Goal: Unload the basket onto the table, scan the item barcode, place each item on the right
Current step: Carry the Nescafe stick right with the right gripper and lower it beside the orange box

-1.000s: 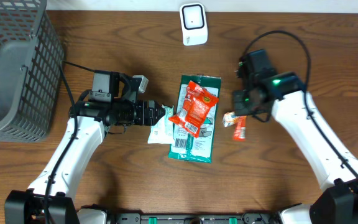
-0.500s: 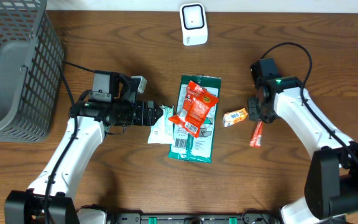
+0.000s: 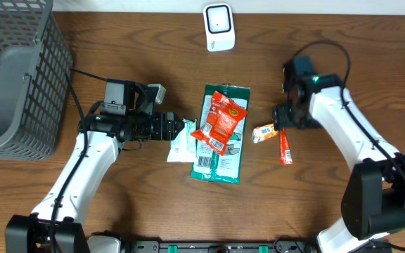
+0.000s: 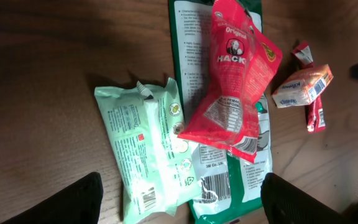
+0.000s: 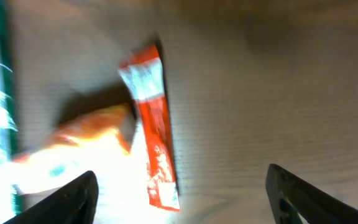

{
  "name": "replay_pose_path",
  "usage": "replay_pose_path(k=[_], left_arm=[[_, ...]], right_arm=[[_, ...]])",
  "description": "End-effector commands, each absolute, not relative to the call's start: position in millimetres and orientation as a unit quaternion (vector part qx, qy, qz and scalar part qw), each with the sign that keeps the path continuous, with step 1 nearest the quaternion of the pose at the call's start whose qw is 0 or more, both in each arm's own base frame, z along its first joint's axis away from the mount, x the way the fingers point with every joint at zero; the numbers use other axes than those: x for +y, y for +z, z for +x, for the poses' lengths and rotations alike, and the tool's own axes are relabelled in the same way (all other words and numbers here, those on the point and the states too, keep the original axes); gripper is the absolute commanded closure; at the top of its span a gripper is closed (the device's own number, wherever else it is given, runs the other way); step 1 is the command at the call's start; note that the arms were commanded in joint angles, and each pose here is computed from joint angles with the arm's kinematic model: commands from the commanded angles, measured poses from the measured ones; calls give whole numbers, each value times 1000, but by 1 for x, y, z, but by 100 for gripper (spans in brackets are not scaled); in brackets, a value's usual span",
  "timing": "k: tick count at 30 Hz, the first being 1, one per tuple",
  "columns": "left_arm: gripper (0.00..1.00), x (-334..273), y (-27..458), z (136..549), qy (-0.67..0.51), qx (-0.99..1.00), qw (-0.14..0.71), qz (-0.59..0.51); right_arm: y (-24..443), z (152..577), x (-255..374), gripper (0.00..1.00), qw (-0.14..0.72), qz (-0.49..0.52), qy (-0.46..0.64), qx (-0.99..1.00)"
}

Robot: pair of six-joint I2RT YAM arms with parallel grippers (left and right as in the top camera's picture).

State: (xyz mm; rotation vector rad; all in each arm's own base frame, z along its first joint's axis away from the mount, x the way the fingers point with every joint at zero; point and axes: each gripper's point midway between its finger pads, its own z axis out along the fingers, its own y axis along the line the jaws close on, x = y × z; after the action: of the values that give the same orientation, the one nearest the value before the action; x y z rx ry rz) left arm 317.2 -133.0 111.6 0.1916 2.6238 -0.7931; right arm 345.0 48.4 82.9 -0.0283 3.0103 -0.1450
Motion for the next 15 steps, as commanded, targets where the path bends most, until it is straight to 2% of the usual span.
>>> replay_pose_path(k=[1,4,7,10,15], left_arm=[[18,-132,128,327,-281,934,213,60],[18,-117,128,326,-237,951,198,31],[18,-95,136,322,-171,969,181,11],[18,-91,147,320,-161,971,176,7],[18,-92,148,320,-161,971,175,8]], right_arm=[[105,358,57,12,80,-3,-4,997],[106,356,61,4,76,-4,5,997],[105,354,59,3,71,-3,3,997],[105,355,54,8,72,6,4,997],[105,353,60,28,60,18,63,996]])
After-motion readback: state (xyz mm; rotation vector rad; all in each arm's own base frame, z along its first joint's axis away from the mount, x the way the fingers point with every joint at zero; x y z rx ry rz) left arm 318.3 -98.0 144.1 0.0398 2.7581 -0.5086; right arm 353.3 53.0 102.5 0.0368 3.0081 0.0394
